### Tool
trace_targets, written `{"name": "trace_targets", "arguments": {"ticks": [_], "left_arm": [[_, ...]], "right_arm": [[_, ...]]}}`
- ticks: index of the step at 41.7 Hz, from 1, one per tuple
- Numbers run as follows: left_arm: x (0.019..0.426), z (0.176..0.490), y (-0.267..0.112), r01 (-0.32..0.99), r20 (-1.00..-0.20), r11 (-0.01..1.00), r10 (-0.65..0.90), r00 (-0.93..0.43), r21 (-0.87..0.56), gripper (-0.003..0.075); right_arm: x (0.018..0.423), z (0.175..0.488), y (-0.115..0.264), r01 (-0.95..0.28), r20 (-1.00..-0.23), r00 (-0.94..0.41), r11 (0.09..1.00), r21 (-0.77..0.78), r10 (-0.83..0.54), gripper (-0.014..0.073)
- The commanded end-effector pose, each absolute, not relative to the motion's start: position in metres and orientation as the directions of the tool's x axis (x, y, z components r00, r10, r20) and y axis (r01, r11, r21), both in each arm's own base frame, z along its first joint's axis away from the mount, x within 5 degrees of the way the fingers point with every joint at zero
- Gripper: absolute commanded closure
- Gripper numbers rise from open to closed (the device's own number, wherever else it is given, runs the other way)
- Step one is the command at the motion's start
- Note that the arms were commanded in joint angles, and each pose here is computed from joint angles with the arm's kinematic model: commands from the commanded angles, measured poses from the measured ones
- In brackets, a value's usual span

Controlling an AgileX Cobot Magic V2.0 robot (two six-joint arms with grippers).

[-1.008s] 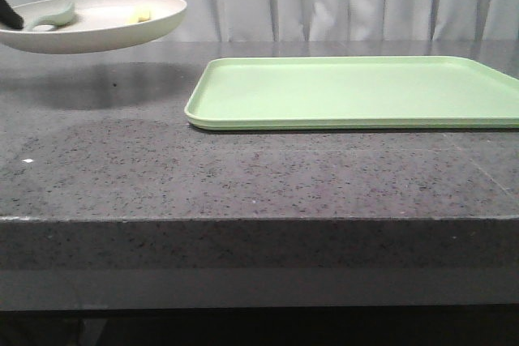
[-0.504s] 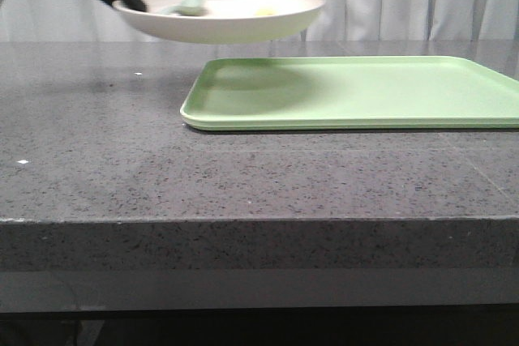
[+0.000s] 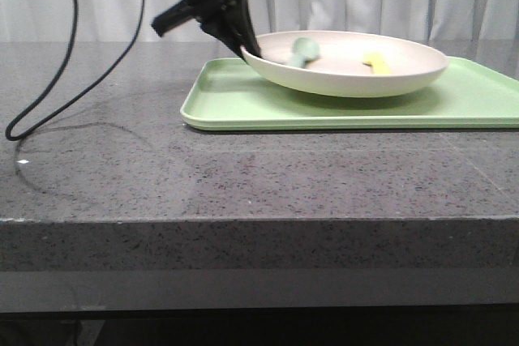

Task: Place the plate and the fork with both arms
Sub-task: 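Lower the plate onto the tray and open the left gripper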

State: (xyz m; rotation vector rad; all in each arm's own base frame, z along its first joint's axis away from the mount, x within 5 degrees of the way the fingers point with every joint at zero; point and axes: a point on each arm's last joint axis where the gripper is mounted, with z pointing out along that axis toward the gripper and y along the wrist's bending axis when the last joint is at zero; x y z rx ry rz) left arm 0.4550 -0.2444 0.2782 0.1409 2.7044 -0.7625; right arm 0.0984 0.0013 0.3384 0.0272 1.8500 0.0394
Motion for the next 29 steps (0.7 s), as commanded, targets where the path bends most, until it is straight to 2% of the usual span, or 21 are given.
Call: {"name": "trace_targets", "arguments": {"ticks": [1,11,29], "left_arm": [[0.4417,0.3296,-0.2574,0.229,-0.454,0.789,-0.070,-0.888,-0.570,0.0738],[0.4394,0.3274,-0.2658,0.212,-0.478,0.820,-0.083,-0.874,-0.531,0.0738],[0.4349,0.3238,-0.2645,0.205,-0.435,0.832,-0.048,-0.899,-0.515,0.0734]], "right_arm": [[0.1005,0.3561,0.0007,-0.002,-0.984,-0.173,1.000,0.029,0.029,0.0090],[0.1005,0.3560,0.0007,-0.002,-0.984,-0.174,1.000,0.029,0.029,0.0090],[0.1005,0.3560,0.0007,-0.002,-0.984,-0.174,1.000,0.029,0.029,0.0090]]}}
